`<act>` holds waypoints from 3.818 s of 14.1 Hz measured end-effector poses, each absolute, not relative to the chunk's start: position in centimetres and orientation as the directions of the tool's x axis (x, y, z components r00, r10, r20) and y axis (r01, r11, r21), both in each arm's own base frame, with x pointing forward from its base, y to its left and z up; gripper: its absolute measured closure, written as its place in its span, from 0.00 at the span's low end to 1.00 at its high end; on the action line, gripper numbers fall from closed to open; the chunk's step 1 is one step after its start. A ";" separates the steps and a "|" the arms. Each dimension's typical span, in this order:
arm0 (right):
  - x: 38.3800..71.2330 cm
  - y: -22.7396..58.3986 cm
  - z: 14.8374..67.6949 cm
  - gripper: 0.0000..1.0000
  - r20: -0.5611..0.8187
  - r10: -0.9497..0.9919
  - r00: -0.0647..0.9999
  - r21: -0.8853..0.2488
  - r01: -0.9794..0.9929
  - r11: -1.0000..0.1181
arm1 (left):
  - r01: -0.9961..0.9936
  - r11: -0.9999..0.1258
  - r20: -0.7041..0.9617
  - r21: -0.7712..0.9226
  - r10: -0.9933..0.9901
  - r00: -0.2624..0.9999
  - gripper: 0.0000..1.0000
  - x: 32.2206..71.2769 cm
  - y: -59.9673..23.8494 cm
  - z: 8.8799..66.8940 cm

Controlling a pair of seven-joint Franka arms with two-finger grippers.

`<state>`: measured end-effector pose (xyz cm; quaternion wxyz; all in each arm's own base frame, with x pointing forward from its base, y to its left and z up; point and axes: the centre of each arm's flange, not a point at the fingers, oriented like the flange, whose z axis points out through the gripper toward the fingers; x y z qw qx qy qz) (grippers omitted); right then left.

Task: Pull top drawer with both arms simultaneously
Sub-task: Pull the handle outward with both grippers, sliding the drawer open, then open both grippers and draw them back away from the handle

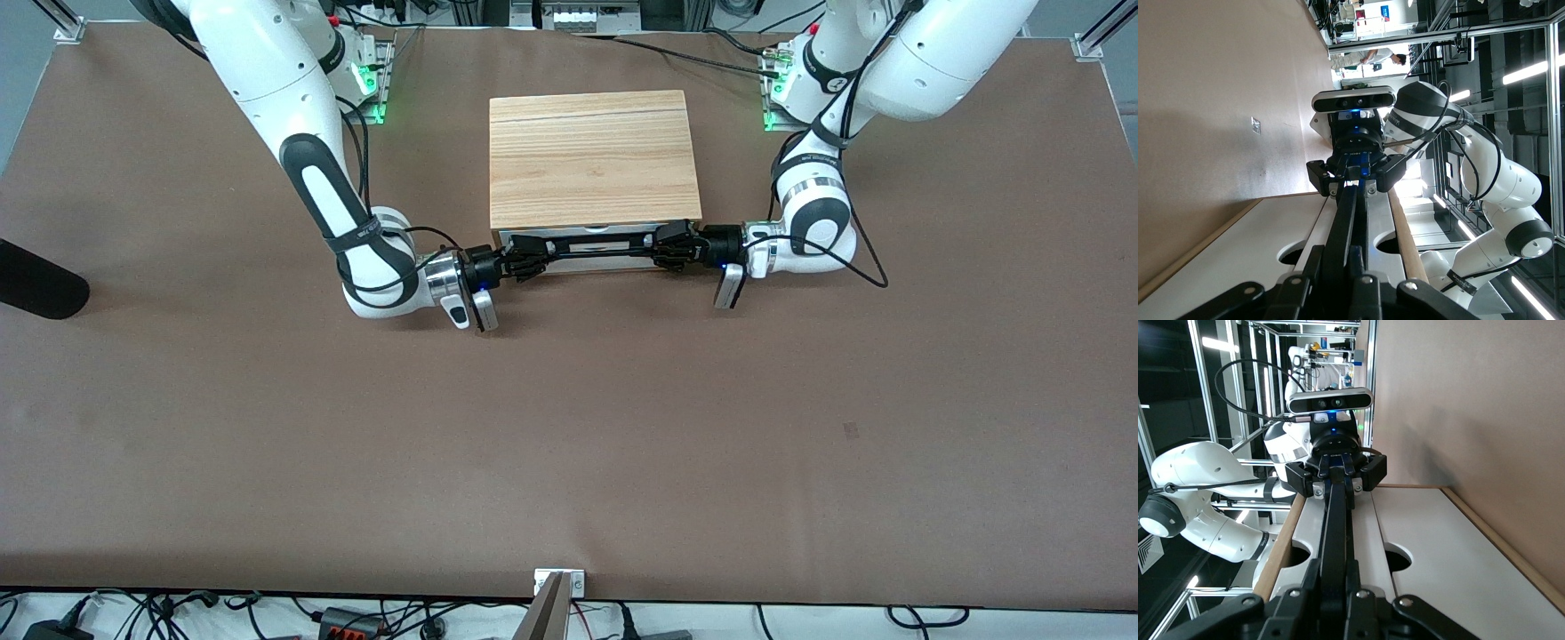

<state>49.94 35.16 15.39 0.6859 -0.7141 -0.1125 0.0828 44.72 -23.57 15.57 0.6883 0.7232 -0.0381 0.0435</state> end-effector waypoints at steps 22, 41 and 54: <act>58.2 35.3 14.8 0.82 0.064 0.205 0.977 -0.998 0.064 0.008 | -0.149 -0.001 0.148 0.989 0.091 0.985 0.81 53.1 -23.2 14.6; 62.3 35.9 16.6 0.00 0.032 0.160 0.987 -0.999 0.033 -0.003 | -0.206 -0.017 0.206 0.978 0.115 0.972 0.00 55.5 -23.4 13.3; 71.1 23.9 35.7 0.00 -0.187 0.145 0.972 -0.841 -0.082 -0.534 | -0.360 -0.487 0.131 0.796 -0.442 0.887 0.00 65.1 -13.6 30.9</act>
